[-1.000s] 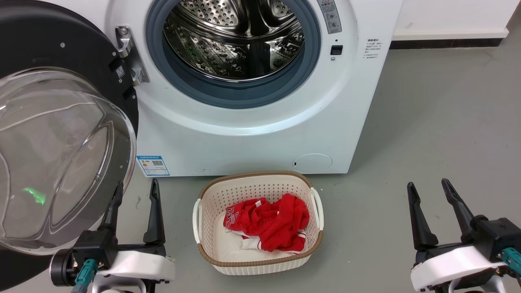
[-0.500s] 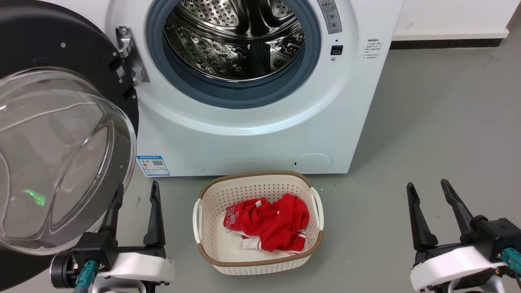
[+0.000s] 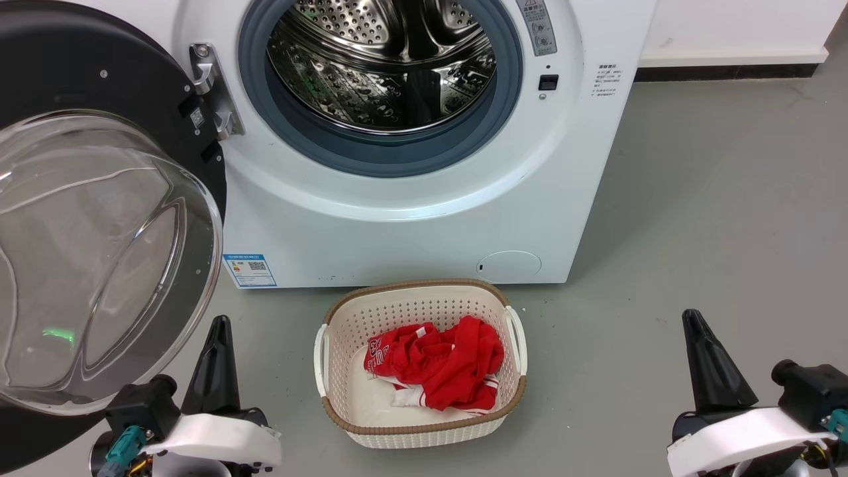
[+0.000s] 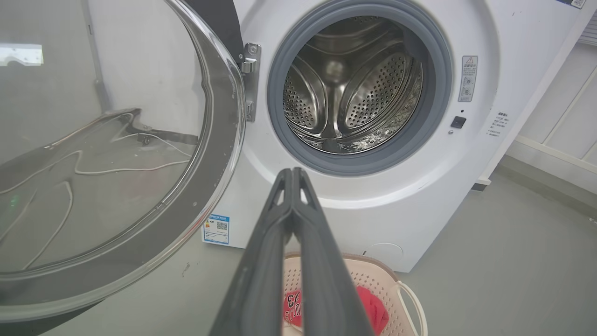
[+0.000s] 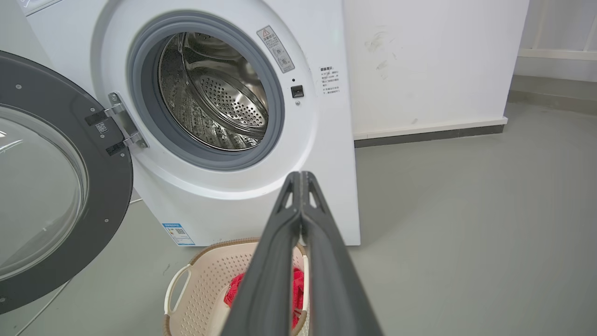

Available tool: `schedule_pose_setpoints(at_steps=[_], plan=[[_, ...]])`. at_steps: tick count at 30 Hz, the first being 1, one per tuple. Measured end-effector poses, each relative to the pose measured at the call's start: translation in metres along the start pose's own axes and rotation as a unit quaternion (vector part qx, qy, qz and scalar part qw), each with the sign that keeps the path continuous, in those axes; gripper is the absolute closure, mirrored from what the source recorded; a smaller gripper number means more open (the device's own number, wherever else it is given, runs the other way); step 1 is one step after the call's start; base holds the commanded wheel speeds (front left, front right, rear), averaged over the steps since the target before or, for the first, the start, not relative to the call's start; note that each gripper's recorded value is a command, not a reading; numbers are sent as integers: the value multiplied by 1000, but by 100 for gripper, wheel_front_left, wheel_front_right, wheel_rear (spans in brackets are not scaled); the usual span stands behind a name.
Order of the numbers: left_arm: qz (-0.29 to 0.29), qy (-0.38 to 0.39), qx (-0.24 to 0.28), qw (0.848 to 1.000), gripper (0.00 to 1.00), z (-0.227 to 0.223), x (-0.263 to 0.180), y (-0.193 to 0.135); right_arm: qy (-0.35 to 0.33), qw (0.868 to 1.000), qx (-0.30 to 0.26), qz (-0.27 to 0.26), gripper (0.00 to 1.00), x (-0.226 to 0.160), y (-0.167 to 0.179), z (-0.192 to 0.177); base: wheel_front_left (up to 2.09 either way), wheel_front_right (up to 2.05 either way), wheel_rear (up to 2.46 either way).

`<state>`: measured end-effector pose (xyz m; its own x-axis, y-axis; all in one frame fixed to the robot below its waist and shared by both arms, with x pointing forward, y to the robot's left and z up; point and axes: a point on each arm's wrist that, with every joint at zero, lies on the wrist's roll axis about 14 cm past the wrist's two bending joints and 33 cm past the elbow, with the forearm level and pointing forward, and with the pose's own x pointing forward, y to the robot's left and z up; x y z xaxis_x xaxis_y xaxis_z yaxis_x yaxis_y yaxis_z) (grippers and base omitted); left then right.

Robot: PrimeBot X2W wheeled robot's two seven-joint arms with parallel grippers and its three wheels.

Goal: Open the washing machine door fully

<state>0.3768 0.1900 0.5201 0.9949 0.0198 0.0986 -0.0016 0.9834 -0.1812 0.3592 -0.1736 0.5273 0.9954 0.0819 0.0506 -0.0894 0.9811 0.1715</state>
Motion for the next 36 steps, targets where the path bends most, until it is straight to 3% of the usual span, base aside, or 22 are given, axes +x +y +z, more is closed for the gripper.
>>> schedule_pose_setpoints(at_steps=[17, 36], plan=[[28, 32, -153, 987, 100, -11, 1, 8, 7, 987, 158, -14, 100, 5, -8, -8, 0, 0, 0], [46, 51, -297, 953, 100, -18, 3, 13, 9, 953, 302, -27, 100, 10, -15, -13, 0, 0, 0]])
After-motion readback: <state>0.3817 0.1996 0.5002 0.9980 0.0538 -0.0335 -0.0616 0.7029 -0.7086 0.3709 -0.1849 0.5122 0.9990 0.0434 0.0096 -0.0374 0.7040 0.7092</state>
